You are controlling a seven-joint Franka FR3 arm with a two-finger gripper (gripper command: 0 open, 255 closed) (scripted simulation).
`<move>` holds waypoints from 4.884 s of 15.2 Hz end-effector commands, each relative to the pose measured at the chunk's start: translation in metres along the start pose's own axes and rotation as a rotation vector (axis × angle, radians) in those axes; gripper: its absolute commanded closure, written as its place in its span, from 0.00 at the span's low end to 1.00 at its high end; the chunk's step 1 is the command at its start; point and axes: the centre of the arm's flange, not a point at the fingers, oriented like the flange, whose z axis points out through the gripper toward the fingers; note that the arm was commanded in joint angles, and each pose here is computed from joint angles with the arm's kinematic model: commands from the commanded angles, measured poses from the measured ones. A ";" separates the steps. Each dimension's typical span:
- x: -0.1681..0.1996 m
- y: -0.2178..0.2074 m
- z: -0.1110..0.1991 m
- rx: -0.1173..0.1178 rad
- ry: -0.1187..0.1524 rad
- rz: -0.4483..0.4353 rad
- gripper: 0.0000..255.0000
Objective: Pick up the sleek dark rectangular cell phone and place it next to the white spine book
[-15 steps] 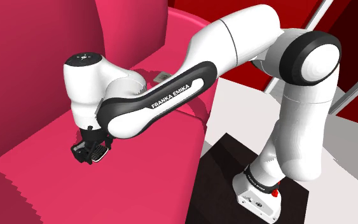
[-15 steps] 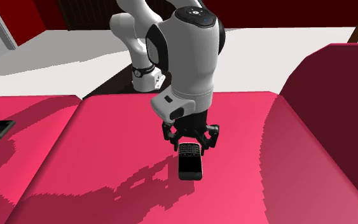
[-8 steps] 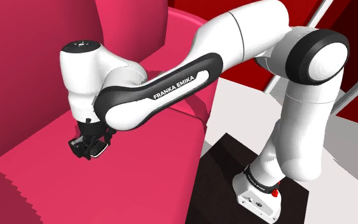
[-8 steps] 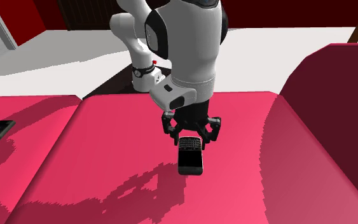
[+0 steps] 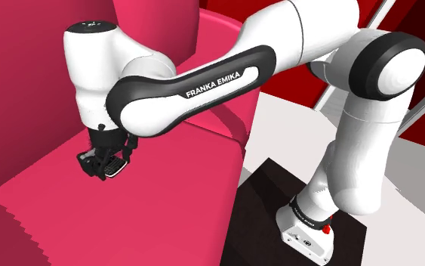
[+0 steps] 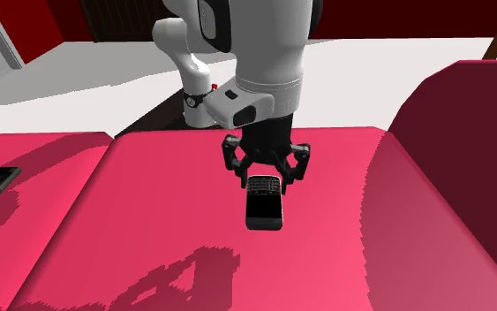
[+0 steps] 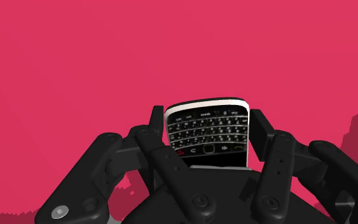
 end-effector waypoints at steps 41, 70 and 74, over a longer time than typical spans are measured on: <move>0.021 0.501 -0.027 0.000 0.000 0.000 1.00; 0.034 0.815 -0.006 0.000 0.000 0.000 1.00; 0.034 0.816 0.015 0.000 0.000 0.000 1.00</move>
